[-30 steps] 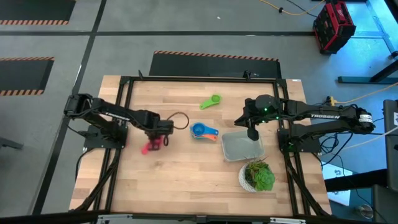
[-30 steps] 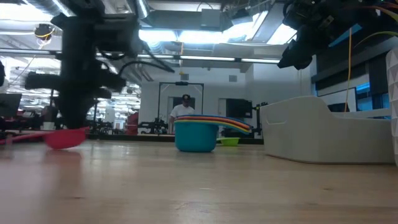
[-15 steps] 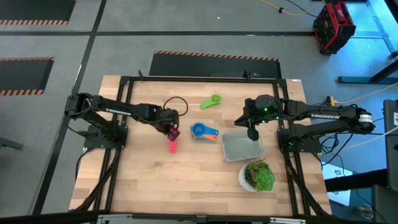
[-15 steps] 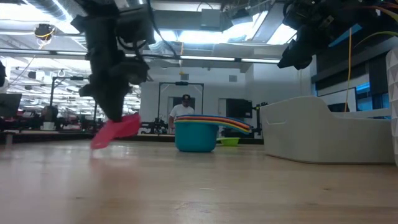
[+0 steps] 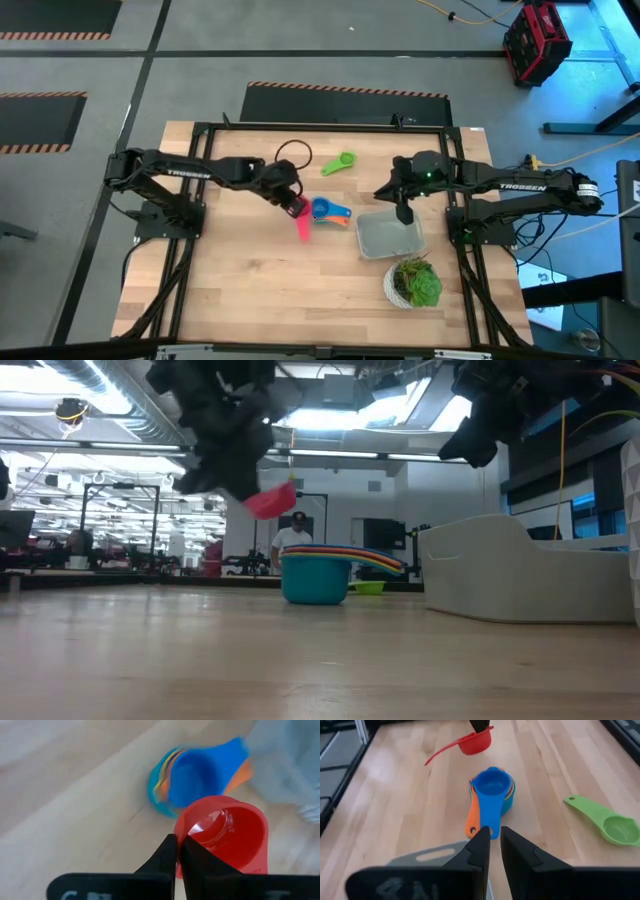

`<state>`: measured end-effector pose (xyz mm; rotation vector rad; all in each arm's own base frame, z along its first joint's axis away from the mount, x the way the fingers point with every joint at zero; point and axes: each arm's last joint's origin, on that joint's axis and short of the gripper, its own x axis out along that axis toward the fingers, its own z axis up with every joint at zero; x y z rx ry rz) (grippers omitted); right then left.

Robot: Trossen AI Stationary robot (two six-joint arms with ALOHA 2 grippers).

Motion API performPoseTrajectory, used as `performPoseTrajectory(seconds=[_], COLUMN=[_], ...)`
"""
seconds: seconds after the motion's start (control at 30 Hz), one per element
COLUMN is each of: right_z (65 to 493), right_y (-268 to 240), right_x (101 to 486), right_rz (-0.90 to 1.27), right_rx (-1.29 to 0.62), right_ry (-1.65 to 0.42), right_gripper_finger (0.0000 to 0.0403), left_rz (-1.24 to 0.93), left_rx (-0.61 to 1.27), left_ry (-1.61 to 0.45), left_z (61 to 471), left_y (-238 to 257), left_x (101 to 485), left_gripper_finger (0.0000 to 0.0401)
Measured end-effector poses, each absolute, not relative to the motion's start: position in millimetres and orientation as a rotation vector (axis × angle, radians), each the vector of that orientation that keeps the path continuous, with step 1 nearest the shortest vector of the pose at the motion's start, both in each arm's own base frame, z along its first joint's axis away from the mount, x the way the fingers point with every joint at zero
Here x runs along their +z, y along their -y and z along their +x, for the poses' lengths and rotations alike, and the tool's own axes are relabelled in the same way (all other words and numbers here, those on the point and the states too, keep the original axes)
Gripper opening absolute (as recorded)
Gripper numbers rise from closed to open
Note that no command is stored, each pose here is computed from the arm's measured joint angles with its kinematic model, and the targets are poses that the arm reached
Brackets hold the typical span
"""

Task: Nest measuring cups in basket
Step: Stack the pink measuring cup on top of the blue measuring cup

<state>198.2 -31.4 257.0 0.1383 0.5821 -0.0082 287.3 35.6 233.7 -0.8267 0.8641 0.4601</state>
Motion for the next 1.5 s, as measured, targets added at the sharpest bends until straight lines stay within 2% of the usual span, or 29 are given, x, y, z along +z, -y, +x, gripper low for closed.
performPoseTrajectory(seconds=[0.1,0.33,0.43,0.73,1.1,1.5], right_z=[199,210,221,254,276,286], right_y=[32,36,40,46,53,55], right_x=[259,262,265,256,237,222], right_rz=[0.154,0.184,0.207,0.191,0.097,0.1], right_rx=[-0.014,-0.058,-0.105,-0.106,-0.163,-0.174], right_ry=[-0.561,-0.48,-0.388,-0.26,-0.249,-0.279], right_gripper_finger=[0.0061,0.0138,0.0154,0.0157,0.0157,0.0145], left_rz=[-0.793,-0.715,-0.66,-0.487,-0.469,-0.471], left_rx=[0.44,0.43,0.472,0.639,0.631,0.624], left_ry=[-0.781,-0.57,-0.497,-0.307,-0.253,-0.238], left_z=[295,307,308,309,310,310], left_y=[-40,-57,-65,-91,-97,-97], left_x=[248,267,272,286,291,292], left_gripper_finger=[0.0003,0.0003,0.0003,0.0003,0.0003,0.0003])
